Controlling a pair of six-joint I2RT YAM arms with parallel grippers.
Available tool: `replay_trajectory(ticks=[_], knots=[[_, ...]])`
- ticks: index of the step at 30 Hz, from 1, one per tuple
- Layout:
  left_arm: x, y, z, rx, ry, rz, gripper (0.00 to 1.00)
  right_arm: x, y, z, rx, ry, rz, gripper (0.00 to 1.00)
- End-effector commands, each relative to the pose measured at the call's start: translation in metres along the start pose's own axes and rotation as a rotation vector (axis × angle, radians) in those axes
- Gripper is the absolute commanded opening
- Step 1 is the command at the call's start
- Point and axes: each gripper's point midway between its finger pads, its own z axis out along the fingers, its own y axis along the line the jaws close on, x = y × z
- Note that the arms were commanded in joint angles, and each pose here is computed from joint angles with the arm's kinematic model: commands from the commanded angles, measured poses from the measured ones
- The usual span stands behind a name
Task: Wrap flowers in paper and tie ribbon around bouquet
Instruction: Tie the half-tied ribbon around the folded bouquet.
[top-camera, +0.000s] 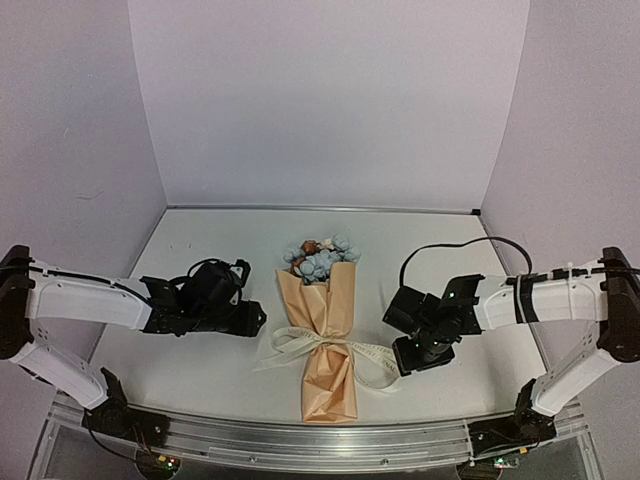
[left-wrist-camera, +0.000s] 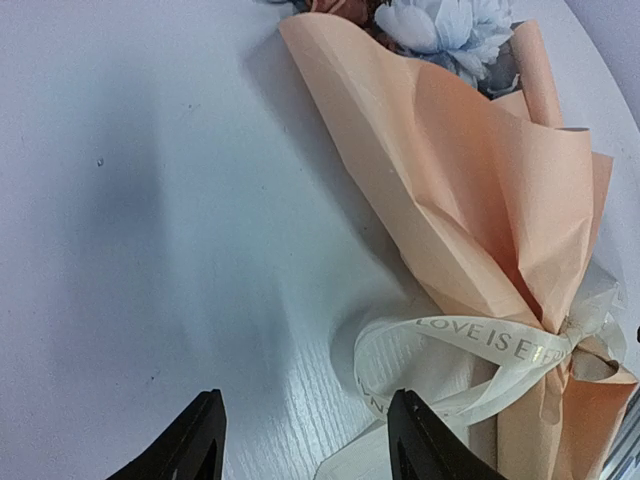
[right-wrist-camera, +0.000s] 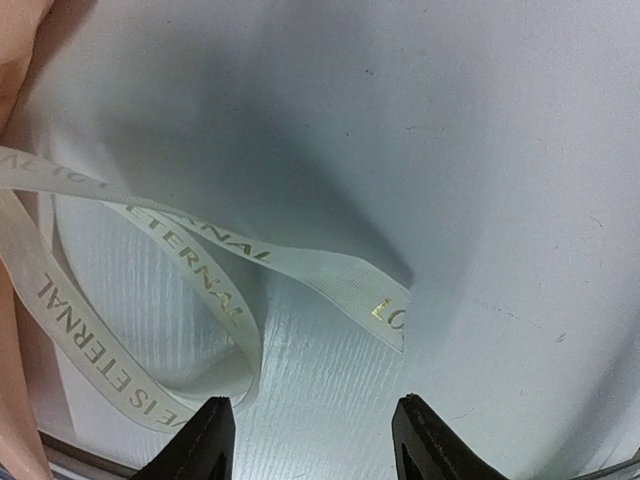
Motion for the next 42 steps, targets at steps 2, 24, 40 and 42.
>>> replay_trajectory(ticks=[2,24,40,42], knots=[[0.006,-0.027,0.012,0.133,0.083,-0.073,0.58,-0.019,-0.003,0.003,0.049,-0.103,0.112,0.54],[0.034,-0.034,0.059,0.101,0.253,-0.102,0.36,-0.01,0.0,0.025,0.057,-0.107,0.169,0.53],[0.031,-0.031,0.059,0.083,0.235,-0.098,0.01,0.006,0.026,0.039,0.029,-0.053,0.182,0.43],[0.028,-0.03,0.057,0.076,0.225,-0.094,0.0,0.01,0.025,0.041,0.031,-0.043,0.19,0.3]])
